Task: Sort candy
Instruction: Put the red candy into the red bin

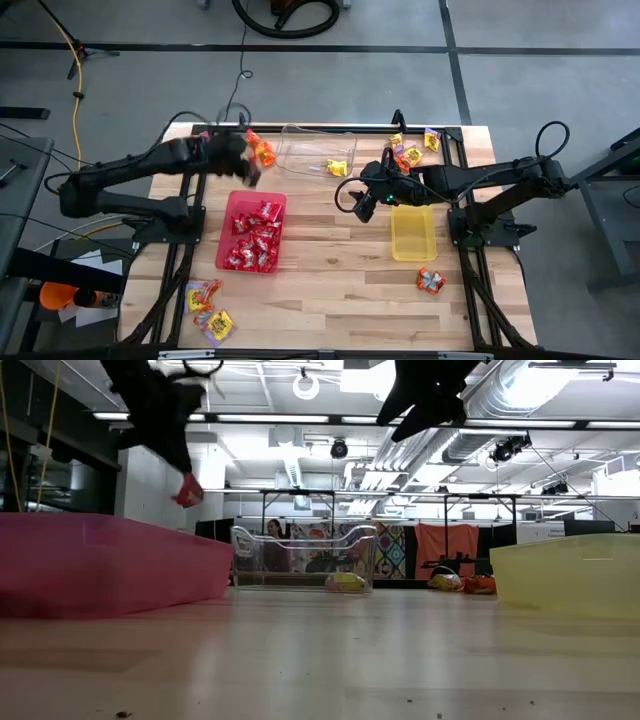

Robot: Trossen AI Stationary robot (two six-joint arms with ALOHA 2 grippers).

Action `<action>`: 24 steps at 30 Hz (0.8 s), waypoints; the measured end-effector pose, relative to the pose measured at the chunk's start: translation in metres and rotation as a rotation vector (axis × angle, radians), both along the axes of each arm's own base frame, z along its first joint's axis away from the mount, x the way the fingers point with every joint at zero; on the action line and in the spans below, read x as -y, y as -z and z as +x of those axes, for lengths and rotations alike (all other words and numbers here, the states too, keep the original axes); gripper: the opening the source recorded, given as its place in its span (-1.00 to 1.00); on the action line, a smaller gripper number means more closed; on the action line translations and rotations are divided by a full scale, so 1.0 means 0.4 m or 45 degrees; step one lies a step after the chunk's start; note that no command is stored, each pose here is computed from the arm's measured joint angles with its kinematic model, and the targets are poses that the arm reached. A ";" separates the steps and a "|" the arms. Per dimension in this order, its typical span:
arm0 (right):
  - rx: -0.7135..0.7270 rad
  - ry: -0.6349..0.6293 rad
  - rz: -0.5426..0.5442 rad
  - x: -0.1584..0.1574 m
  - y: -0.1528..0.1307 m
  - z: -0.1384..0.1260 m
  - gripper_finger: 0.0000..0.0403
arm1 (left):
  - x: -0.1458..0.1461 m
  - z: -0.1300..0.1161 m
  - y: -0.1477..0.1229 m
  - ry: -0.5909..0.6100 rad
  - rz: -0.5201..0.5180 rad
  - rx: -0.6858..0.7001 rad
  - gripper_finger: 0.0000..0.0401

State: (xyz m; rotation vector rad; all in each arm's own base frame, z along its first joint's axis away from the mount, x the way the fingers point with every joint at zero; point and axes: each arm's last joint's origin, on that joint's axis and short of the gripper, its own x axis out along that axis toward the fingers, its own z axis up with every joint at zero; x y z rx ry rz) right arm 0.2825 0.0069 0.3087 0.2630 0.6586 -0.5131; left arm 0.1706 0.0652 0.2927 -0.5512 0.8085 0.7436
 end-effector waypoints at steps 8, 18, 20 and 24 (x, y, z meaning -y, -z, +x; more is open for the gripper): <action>-0.002 0.035 -0.014 0.023 -0.001 0.001 0.17 | 0.206 -0.013 0.007 0.575 -0.208 -0.097 -1.00; 0.103 0.127 -0.044 0.059 -0.016 0.012 0.17 | 0.265 -0.030 0.010 0.605 -0.242 -0.124 -1.00; 0.107 0.132 -0.048 0.064 -0.017 0.012 0.17 | 0.263 -0.029 0.011 0.584 -0.244 -0.122 -0.99; 0.106 0.142 -0.048 0.070 -0.016 0.012 0.17 | 0.255 -0.027 0.011 0.562 -0.252 -0.120 -0.89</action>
